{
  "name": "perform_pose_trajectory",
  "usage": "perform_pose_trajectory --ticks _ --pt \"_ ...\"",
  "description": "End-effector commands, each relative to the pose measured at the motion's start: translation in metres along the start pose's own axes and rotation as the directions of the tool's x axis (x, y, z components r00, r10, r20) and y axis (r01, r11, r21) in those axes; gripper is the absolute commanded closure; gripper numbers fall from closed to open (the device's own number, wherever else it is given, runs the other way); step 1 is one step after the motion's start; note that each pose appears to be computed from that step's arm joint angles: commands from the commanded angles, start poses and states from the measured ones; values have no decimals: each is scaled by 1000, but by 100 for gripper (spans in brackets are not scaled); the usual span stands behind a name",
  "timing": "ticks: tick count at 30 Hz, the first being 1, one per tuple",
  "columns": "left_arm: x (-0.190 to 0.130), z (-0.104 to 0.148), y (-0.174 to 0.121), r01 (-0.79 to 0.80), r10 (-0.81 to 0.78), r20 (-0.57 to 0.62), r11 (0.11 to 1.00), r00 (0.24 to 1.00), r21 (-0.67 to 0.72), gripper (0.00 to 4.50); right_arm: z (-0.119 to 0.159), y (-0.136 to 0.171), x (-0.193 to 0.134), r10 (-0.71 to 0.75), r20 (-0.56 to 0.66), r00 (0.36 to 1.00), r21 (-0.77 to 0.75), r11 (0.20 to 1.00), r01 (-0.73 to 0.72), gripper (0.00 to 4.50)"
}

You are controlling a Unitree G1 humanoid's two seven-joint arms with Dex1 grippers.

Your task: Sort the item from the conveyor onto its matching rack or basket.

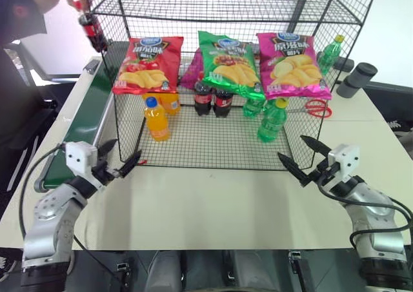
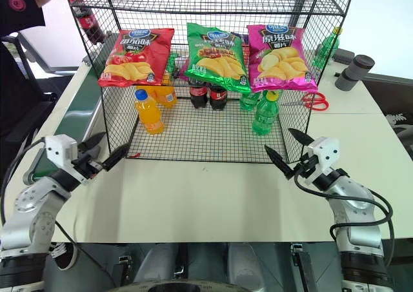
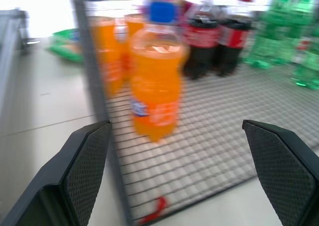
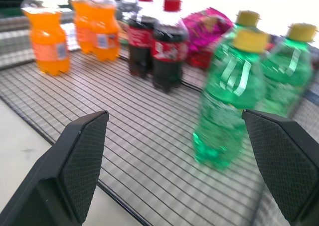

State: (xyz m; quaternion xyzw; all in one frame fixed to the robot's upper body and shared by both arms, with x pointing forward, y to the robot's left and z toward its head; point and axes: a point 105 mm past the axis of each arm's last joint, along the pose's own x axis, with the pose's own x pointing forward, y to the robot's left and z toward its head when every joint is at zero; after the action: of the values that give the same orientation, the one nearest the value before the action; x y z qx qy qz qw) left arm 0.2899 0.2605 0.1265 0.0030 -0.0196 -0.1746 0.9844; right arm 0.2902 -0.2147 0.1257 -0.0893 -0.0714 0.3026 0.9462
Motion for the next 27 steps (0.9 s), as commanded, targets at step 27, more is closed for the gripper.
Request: perform_pose_trajectory --ticks 27 --pt "-4 14 64 -386 390 129 921 912 -57 0 28 72 58 178 139 974 43 982 -185 5"
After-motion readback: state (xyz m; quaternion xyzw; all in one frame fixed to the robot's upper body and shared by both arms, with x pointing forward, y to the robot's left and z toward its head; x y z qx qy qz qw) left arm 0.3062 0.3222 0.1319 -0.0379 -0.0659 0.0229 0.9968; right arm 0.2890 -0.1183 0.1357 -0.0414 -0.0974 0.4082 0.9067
